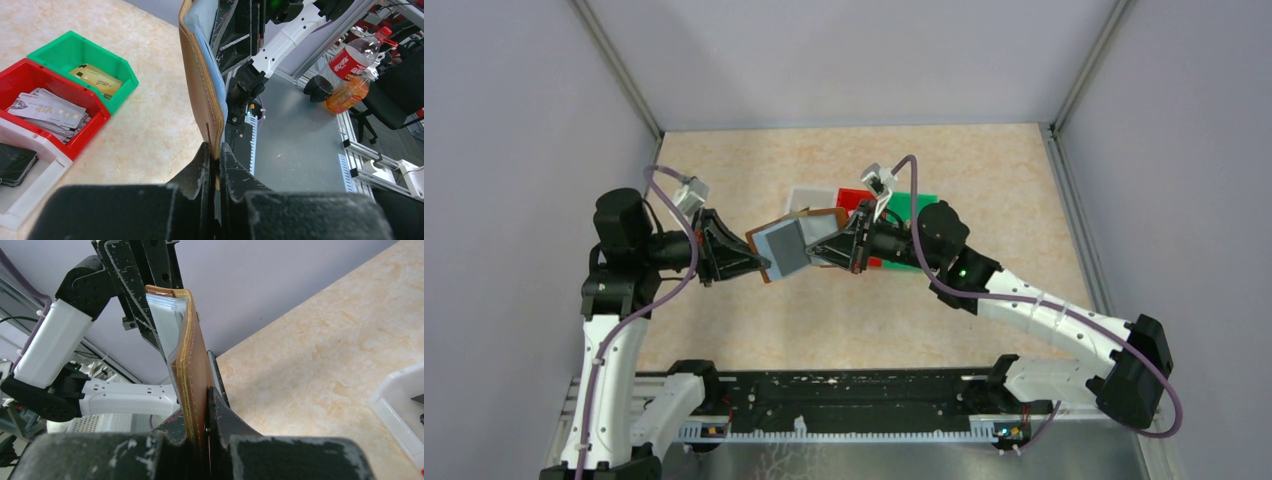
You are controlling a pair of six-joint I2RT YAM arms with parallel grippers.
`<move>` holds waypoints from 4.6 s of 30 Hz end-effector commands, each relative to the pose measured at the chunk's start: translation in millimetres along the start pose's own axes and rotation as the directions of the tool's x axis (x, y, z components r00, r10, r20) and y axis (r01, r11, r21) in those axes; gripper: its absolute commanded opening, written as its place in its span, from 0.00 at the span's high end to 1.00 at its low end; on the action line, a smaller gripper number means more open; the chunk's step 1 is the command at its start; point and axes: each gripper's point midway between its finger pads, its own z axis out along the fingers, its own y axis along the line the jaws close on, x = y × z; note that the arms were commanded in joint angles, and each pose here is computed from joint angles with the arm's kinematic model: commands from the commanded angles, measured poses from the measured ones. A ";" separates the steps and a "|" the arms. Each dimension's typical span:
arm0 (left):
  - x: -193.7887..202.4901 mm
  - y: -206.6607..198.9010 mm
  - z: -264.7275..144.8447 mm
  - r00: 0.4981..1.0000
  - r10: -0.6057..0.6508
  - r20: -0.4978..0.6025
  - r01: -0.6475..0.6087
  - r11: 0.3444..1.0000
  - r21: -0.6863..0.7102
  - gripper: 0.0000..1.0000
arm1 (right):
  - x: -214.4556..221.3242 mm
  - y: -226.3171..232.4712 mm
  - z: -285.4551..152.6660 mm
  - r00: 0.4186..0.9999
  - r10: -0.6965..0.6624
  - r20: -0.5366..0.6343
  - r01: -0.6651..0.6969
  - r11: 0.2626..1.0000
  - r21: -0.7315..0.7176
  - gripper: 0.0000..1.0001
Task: Take the credit cards out of the card holder
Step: Remove the credit card from the card holder.
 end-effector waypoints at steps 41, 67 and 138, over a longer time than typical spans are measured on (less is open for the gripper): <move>-20.0 46.4 -14.8 0.977 0.212 -0.006 -0.201 0.919 -0.338 1.00 | 2.7 23.4 13.5 0.993 0.010 0.118 0.001 0.996 -0.092 0.18; -5.1 8.5 -5.9 0.973 0.230 -0.012 -0.230 0.967 -0.114 0.88 | -7.5 22.7 -2.8 0.990 -0.112 0.083 0.113 0.994 -0.008 1.00; -25.2 17.7 -8.6 0.963 0.265 0.041 -0.250 0.943 -0.222 1.00 | -12.2 26.9 -2.7 0.968 -0.234 0.091 0.230 0.972 0.049 0.18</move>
